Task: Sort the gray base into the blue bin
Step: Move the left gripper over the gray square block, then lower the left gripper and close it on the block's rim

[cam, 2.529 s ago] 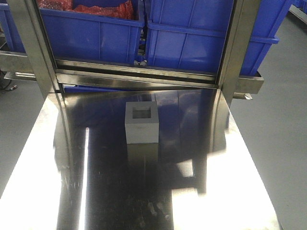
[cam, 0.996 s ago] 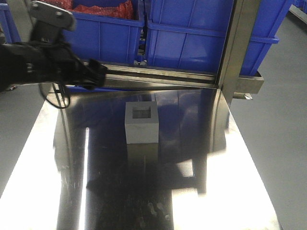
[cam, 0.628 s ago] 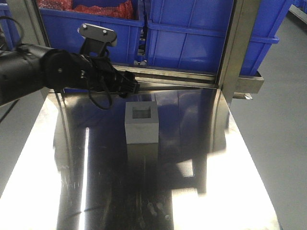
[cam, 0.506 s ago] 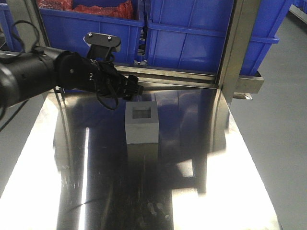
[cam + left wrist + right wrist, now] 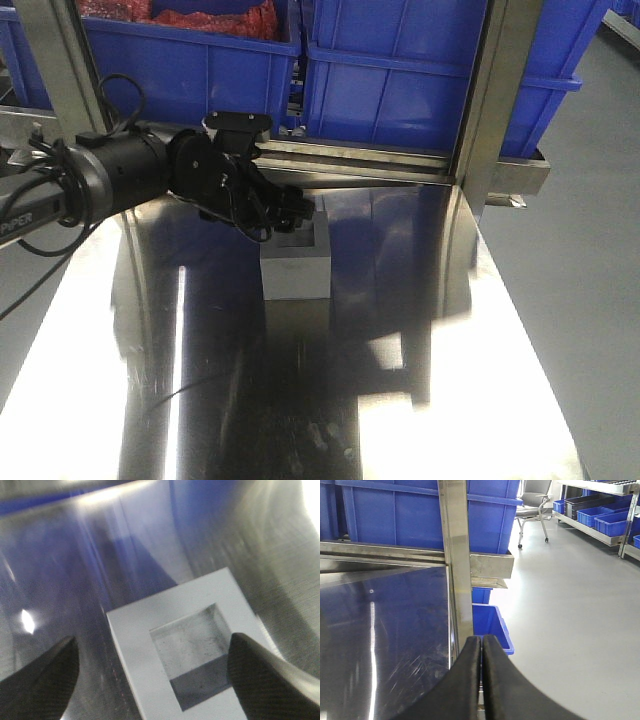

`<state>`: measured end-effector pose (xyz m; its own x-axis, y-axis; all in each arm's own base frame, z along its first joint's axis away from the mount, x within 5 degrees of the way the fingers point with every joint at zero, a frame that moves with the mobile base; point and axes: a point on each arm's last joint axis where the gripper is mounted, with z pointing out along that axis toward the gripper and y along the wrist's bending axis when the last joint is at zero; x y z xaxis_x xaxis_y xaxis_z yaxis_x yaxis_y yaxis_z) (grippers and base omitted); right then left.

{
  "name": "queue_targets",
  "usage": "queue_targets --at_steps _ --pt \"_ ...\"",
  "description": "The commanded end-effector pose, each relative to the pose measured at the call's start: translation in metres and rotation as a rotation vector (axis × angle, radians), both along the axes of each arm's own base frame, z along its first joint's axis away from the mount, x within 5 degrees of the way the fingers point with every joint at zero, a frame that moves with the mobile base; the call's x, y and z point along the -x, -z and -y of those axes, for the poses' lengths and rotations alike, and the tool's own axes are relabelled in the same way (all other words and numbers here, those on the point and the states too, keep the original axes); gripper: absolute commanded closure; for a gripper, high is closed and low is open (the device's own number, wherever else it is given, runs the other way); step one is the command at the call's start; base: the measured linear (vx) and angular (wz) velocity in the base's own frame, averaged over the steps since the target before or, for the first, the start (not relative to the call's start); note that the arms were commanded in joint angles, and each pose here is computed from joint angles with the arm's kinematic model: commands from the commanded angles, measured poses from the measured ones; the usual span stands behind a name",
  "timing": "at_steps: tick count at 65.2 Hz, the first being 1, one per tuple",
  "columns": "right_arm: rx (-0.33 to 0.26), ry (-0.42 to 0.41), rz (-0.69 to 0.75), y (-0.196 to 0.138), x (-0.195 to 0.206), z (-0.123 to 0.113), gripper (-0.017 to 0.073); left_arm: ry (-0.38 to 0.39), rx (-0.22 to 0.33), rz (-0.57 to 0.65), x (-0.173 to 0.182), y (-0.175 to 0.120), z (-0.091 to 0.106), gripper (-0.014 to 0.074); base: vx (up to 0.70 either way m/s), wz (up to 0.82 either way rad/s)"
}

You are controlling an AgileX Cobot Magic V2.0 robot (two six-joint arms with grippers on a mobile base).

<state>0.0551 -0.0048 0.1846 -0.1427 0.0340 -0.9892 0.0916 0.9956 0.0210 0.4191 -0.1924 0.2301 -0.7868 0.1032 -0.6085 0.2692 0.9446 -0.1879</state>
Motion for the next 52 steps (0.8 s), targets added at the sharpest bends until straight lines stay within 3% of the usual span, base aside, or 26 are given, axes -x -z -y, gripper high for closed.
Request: queue_targets --at_steps 1,35,52 --pt "0.028 -0.001 0.072 -0.006 -0.001 0.0 0.0564 -0.014 0.07 0.104 -0.001 -0.032 0.004 0.0007 0.0 0.0" --pt "0.028 -0.001 0.072 -0.006 -0.001 0.0 0.0564 -0.011 0.033 0.051 -0.01 0.001 0.007 0.0007 0.0 0.0" --pt "0.028 -0.001 0.072 -0.006 -0.001 0.0 0.0564 -0.011 0.031 0.048 -0.009 0.001 0.007 0.0008 0.0 0.0"
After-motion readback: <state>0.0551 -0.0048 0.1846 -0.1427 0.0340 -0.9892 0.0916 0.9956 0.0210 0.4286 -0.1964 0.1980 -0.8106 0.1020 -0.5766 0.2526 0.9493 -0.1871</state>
